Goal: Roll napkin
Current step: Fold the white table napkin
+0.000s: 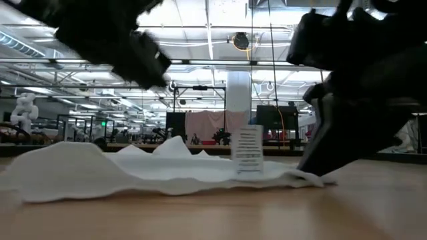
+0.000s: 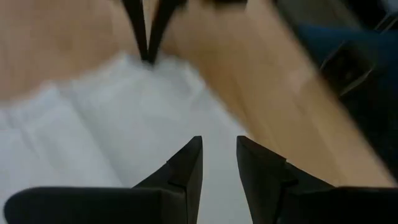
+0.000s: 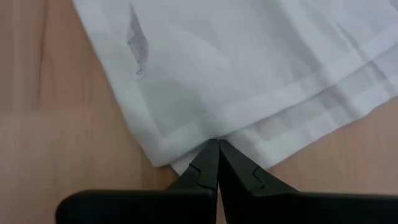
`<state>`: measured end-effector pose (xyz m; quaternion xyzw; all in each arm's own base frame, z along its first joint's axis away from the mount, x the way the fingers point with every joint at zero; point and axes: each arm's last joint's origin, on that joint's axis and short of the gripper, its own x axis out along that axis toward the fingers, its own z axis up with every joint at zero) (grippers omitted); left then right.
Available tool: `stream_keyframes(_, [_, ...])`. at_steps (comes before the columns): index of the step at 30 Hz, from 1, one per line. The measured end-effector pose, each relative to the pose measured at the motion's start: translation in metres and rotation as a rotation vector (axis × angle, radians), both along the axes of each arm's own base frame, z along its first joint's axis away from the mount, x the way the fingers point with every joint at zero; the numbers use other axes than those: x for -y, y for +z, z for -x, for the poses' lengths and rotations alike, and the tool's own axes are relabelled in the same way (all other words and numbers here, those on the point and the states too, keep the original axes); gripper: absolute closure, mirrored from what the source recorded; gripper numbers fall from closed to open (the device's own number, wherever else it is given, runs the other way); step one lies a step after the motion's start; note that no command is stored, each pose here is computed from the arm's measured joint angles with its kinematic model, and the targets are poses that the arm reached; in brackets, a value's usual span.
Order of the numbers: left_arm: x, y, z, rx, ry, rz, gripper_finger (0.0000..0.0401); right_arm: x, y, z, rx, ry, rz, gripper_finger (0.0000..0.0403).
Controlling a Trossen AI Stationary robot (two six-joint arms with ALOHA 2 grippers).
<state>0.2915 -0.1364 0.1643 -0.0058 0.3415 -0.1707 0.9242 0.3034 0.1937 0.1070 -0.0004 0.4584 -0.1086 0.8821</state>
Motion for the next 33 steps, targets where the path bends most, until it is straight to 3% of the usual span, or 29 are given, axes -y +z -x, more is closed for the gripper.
stream_keyframes(5, [0.001, -0.043, 0.015, -0.298, 0.104, -0.103, 0.0296, -0.003, 0.002, -0.006, 0.064, -0.003, -0.066, 0.0403])
stream_keyframes(9, [-0.005, -0.051, 0.024, -0.418, 0.188, -0.171, 0.0296, -0.007, 0.005, -0.009, 0.090, 0.010, -0.110, 0.0403])
stream_keyframes(16, [-0.004, -0.027, 0.038, -0.427, 0.121, -0.176, 0.0296, -0.022, 0.022, -0.018, 0.128, 0.050, -0.155, 0.0403])
stream_keyframes(21, [0.005, 0.012, 0.032, -0.186, 0.183, -0.049, 0.0296, -0.033, 0.034, -0.022, 0.166, 0.102, -0.142, 0.0403])
stream_keyframes(26, [0.023, 0.023, 0.015, 0.052, 0.180, 0.102, 0.0296, -0.033, 0.030, -0.021, 0.196, 0.089, -0.070, 0.0403])
stream_keyframes(30, [0.041, 0.003, 0.008, 0.125, 0.118, 0.052, 0.0293, -0.033, 0.019, -0.021, 0.215, 0.073, -0.048, 0.0403])
stream_keyframes(33, [0.048, -0.010, 0.004, 0.142, 0.163, 0.002, 0.0274, -0.033, 0.012, -0.022, 0.223, 0.055, -0.034, 0.0403])
